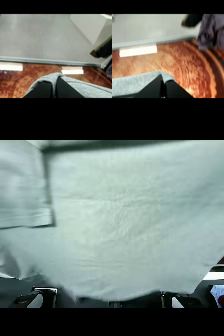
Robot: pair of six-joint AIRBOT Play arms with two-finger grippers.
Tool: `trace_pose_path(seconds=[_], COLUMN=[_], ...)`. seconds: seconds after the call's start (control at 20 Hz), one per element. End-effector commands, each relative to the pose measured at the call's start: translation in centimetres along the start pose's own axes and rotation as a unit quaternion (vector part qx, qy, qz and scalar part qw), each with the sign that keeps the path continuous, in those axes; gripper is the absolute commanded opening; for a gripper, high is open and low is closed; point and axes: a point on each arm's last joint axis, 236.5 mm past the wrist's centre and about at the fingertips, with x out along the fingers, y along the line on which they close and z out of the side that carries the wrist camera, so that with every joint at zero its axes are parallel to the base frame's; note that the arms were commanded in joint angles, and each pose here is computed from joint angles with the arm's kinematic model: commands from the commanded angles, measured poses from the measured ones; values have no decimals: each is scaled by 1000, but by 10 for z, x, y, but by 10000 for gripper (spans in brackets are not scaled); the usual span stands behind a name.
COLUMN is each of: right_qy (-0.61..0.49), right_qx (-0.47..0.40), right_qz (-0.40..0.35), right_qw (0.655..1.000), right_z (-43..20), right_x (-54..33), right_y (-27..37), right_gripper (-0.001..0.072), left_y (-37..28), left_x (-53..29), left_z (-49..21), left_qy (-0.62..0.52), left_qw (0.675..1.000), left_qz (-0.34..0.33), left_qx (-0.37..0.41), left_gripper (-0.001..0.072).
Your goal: Fold the clothes and pants, and hang the long-sleeved shirts on hangers.
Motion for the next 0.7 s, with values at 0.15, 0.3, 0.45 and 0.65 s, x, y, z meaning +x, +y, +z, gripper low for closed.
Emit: trace_pose_path(seconds=[0.15,0.3,0.45,0.65], right_qy=[259,315,326,336], right_qx=[1,6,12,15], right_qz=[-47,-53,-58,-66], right_qw=[965,947,944,940], right_z=[-155,-221,-275,-320], right_x=[203,284,352,393], right_y=[-53,-71,-86,-99], right_gripper=[34,34,34,34], left_y=[48,81,113,141], left_x=[203,292,354,396], left_z=[-199,-297,-350,-370], left_qy=[265,300,279,240], left_qw=[962,948,950,961], left_qz=[-40,-27,-9,9], left_qx=[-56,-100,-139,-140], left_gripper=[15,15,15,18])
